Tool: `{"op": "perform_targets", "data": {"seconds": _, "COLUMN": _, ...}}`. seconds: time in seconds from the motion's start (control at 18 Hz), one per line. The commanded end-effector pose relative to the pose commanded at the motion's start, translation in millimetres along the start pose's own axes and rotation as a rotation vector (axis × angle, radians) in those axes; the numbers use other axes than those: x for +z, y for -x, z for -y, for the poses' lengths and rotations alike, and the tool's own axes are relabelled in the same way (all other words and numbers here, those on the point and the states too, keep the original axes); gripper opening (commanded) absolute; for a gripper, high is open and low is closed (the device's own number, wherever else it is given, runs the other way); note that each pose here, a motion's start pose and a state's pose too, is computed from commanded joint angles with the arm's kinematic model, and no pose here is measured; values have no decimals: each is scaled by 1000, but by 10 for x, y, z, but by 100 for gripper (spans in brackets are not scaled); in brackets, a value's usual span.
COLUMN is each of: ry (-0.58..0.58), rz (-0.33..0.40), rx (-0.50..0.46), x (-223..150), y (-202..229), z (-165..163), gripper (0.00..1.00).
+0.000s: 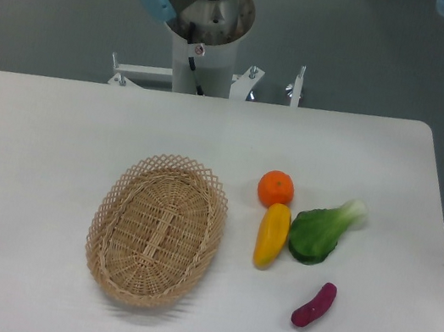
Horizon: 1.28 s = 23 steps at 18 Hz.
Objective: Pick up the sweet potato from the table
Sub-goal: 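Move the gripper in from the side toward the table objects, then lower the open gripper over the purple sweet potato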
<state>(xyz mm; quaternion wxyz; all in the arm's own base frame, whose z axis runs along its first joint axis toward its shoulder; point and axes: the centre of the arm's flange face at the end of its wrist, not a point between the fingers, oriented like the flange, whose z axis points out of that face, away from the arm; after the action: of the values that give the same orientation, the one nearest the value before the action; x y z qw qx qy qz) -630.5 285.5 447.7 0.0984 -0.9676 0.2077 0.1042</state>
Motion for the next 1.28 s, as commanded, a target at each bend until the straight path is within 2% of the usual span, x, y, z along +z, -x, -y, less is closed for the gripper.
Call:
{"op": "perform_targets", "data": {"seconds": 0.33, "ry": -6, "rz": -15, "rx": 4, "x": 93, "y": -40, "z": 74, "gripper": 100}}
{"op": "perform_targets", "data": {"seconds": 0.67, "ry": -14, "rz": -35, "rx": -50, "x": 236, "y": -50, "z": 273, "gripper": 100}}
{"op": "perform_targets", "data": {"seconds": 0.83, "ry": -24, "rz": -60, "rx": -63, "x": 533, "y": -49, "z": 590, "gripper": 100}}
{"op": "perform_targets", "data": {"seconds": 1.11, "ry": -34, "rz": -59, "rx": -119, "x": 1153, "y": -26, "z": 1251, "gripper": 100}}
{"op": "perform_targets", "data": {"seconds": 1.28, "ry": -39, "rz": -75, "rx": -116, "x": 1546, "y": -86, "z": 1523, "gripper": 100}}
